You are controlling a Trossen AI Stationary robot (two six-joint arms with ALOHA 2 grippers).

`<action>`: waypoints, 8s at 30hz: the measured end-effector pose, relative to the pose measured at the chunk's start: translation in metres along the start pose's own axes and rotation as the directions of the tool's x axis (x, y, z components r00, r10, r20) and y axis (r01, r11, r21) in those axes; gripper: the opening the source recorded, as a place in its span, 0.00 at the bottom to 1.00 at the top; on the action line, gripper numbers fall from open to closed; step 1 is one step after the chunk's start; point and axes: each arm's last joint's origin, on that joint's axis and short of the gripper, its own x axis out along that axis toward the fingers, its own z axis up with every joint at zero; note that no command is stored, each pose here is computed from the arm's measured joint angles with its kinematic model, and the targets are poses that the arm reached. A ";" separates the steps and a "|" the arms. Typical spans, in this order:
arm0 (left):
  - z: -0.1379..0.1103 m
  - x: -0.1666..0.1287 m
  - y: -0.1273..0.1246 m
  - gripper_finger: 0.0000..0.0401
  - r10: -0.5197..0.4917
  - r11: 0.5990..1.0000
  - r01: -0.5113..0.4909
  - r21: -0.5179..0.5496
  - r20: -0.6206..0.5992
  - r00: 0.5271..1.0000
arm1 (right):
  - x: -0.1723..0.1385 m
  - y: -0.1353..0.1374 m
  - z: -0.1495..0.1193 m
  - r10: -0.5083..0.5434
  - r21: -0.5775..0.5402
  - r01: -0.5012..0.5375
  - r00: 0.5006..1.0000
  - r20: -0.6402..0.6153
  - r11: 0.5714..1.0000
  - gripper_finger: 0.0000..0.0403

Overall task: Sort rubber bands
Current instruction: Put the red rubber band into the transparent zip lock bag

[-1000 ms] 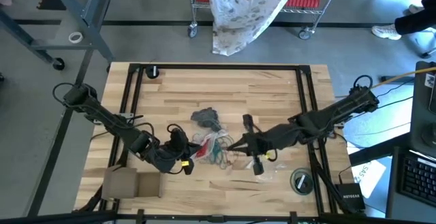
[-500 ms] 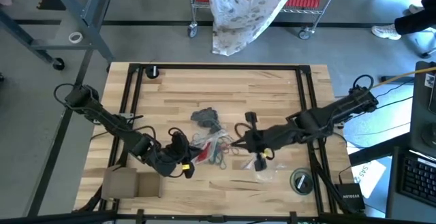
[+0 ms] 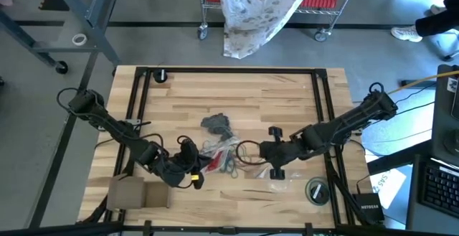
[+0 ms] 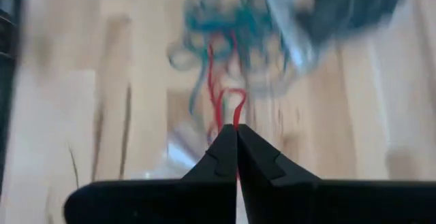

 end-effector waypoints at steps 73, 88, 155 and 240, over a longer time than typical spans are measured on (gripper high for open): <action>0.000 0.002 0.000 0.00 0.003 1.000 -0.003 0.015 0.002 1.000 | -0.006 0.012 0.007 -0.313 -0.077 0.337 0.924 0.220 0.938 0.00; -0.004 0.005 -0.001 0.00 0.001 1.000 -0.001 0.009 -0.013 1.000 | -0.026 0.029 0.062 -0.144 -0.112 0.241 0.829 0.541 0.964 0.00; -0.002 0.004 -0.002 0.00 0.015 0.996 -0.012 -0.092 0.033 0.999 | 0.107 -0.001 -0.038 -0.121 -0.275 0.095 0.990 -0.079 0.957 0.33; -0.004 0.014 0.002 0.00 0.003 0.993 -0.006 -0.119 -0.024 1.000 | 0.015 0.037 0.093 0.032 -0.148 0.099 0.719 0.694 0.984 0.00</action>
